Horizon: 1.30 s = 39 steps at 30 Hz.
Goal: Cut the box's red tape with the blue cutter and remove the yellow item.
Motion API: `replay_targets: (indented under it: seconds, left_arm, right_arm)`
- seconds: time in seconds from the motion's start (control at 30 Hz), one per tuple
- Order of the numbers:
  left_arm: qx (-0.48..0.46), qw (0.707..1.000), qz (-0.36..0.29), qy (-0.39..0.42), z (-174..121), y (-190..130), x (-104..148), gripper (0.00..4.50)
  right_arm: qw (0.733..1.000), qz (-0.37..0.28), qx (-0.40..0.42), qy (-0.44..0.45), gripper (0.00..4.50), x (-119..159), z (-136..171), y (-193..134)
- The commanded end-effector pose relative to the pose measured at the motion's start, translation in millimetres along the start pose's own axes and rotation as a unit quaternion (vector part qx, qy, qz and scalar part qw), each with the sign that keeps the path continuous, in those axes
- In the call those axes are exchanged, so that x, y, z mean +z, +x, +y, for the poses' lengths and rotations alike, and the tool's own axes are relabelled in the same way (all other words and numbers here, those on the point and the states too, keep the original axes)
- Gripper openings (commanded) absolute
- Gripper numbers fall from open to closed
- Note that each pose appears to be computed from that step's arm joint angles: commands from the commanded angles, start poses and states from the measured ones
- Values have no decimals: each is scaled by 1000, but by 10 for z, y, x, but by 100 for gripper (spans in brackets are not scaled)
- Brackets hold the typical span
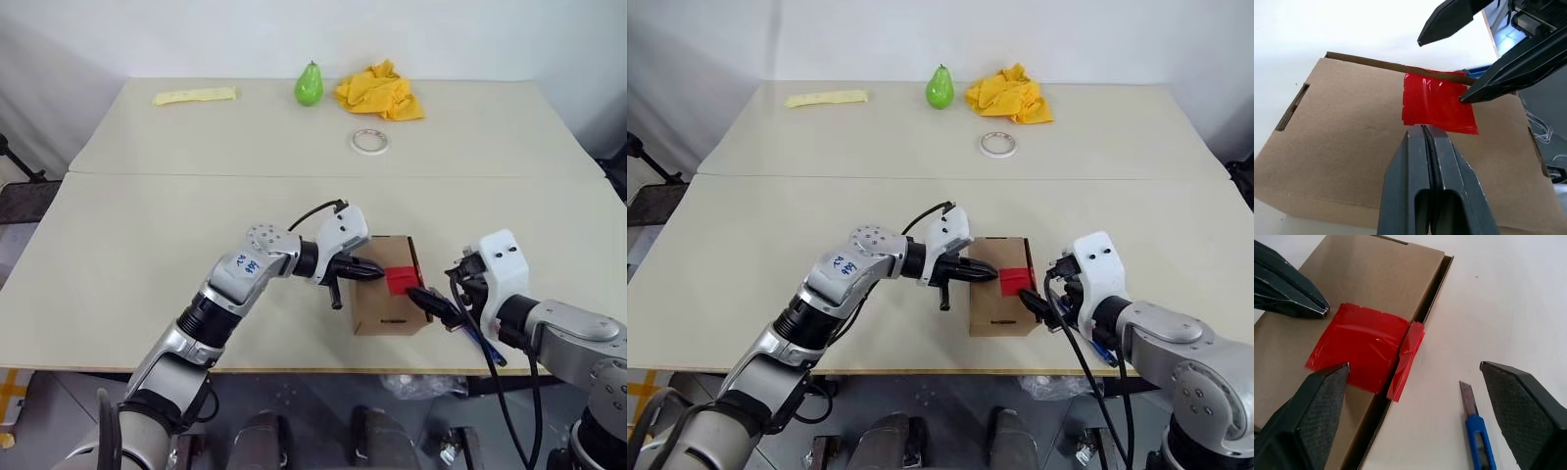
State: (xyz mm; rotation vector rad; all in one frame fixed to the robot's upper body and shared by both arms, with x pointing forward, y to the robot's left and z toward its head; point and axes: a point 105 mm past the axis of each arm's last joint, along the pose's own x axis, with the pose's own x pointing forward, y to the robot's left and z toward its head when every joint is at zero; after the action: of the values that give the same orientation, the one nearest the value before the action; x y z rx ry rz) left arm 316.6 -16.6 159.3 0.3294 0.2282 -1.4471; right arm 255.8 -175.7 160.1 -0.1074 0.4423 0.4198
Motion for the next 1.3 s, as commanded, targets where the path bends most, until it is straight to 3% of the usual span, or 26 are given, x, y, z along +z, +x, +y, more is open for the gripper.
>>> replay_targets:
  seconds: [0.03,0.63,1.1,1.3]
  left_arm:
    - [-15,1000,12,10,-40,24,-25,0]
    - [-26,992,98,77,37,-46,-98,0]
    - [-28,990,110,88,83,-99,-96,0]
    - [-20,990,114,81,98,-144,-119,0]
  right_arm:
    - [999,21,-24,6,447,-107,-106,-76]
    - [997,61,-46,13,447,-277,-315,-137]
    - [993,116,-26,-12,447,-549,-389,-84]
    - [992,123,-11,-29,447,-541,-479,-53]
